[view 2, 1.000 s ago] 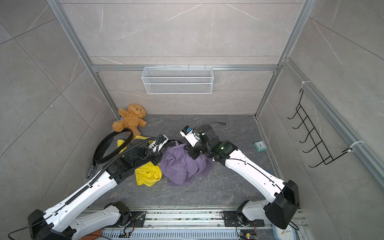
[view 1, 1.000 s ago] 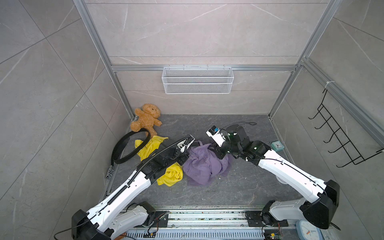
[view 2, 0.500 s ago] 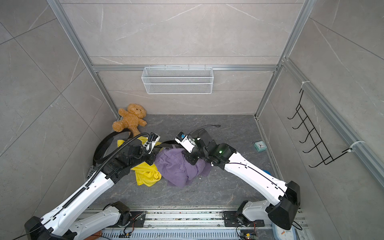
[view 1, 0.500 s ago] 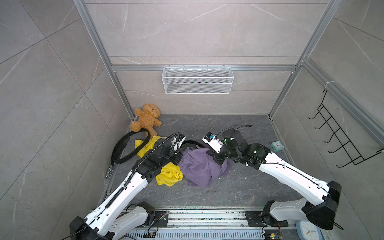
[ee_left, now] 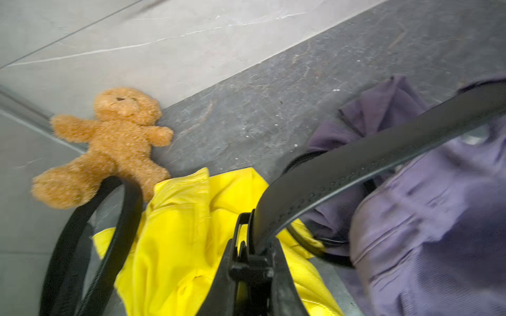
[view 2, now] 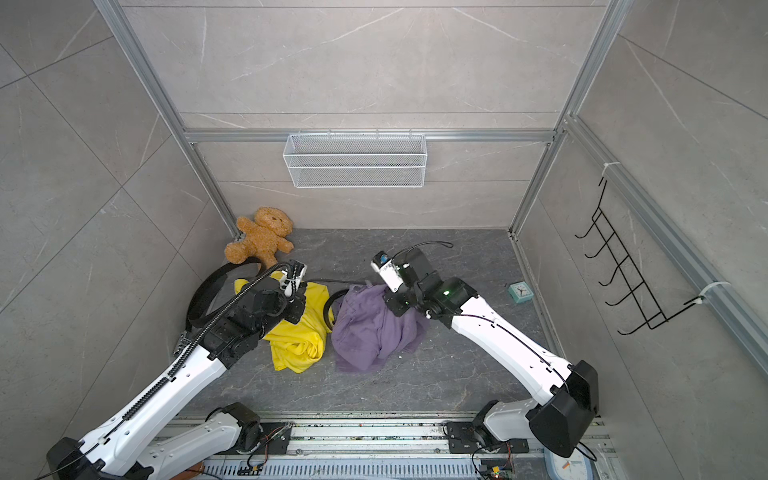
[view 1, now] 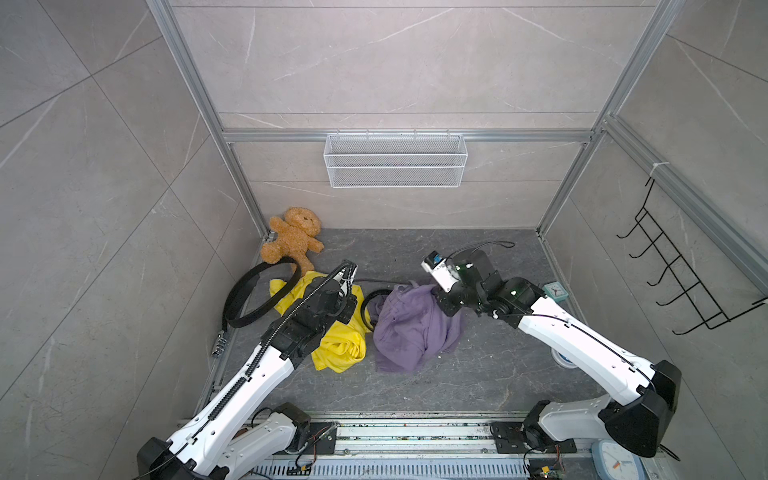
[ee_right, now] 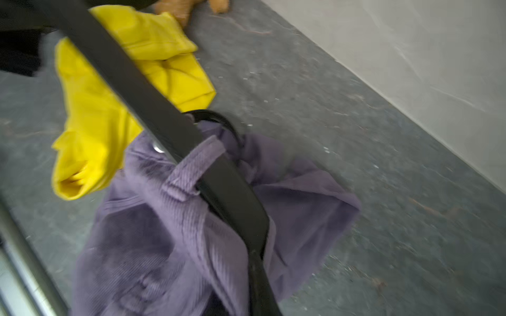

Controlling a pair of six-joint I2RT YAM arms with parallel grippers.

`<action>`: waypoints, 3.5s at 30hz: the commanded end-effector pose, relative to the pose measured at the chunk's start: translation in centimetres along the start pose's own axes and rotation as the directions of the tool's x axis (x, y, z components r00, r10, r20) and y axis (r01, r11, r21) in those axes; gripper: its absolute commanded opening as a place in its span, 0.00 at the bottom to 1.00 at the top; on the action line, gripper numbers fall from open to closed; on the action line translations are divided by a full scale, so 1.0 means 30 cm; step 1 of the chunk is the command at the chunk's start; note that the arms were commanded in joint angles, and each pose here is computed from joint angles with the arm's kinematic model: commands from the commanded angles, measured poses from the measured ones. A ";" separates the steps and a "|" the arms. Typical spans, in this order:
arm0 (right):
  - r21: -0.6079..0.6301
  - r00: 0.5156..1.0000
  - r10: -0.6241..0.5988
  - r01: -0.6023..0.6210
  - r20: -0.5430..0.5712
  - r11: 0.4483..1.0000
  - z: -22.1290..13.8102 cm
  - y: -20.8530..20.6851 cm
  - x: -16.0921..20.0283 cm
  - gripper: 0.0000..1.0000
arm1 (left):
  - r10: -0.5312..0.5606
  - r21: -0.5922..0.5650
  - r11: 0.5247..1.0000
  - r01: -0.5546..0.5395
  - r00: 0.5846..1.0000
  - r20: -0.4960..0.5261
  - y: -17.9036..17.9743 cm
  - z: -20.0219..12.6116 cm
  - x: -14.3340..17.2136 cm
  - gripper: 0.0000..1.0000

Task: Remove the belt from the trousers
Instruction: Remove the belt from the trousers, then place the belt at the center of the board, then place the trousers at the center of the board.

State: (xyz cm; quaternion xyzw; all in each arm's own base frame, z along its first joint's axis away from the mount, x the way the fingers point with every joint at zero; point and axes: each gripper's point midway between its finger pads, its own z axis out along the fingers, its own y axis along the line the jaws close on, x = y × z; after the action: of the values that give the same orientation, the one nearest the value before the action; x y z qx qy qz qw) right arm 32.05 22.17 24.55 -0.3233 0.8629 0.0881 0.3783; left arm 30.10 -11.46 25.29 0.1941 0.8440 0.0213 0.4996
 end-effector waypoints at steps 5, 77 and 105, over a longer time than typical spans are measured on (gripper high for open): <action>0.467 0.935 0.343 -0.266 -0.087 0.843 -0.154 -0.499 0.226 0.00 | -0.392 -0.553 0.755 0.352 0.918 0.049 0.562 -0.173 0.158 0.00; -0.114 0.930 -0.324 0.346 0.172 0.931 -0.397 0.100 -0.058 0.00 | 0.433 0.394 0.431 -0.812 0.570 0.699 -0.751 0.240 -0.510 0.53; 0.264 0.994 0.075 -0.052 -0.078 0.963 -0.167 -0.328 0.075 0.00 | 0.025 -0.325 0.945 -0.041 0.998 -0.054 0.399 0.147 -0.086 0.00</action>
State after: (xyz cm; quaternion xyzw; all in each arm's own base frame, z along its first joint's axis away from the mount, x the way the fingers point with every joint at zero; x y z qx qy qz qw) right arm 33.07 12.51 27.65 -0.2865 0.8810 -0.0239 0.3758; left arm 39.46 -4.35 30.70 0.1696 0.8069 0.1375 0.5489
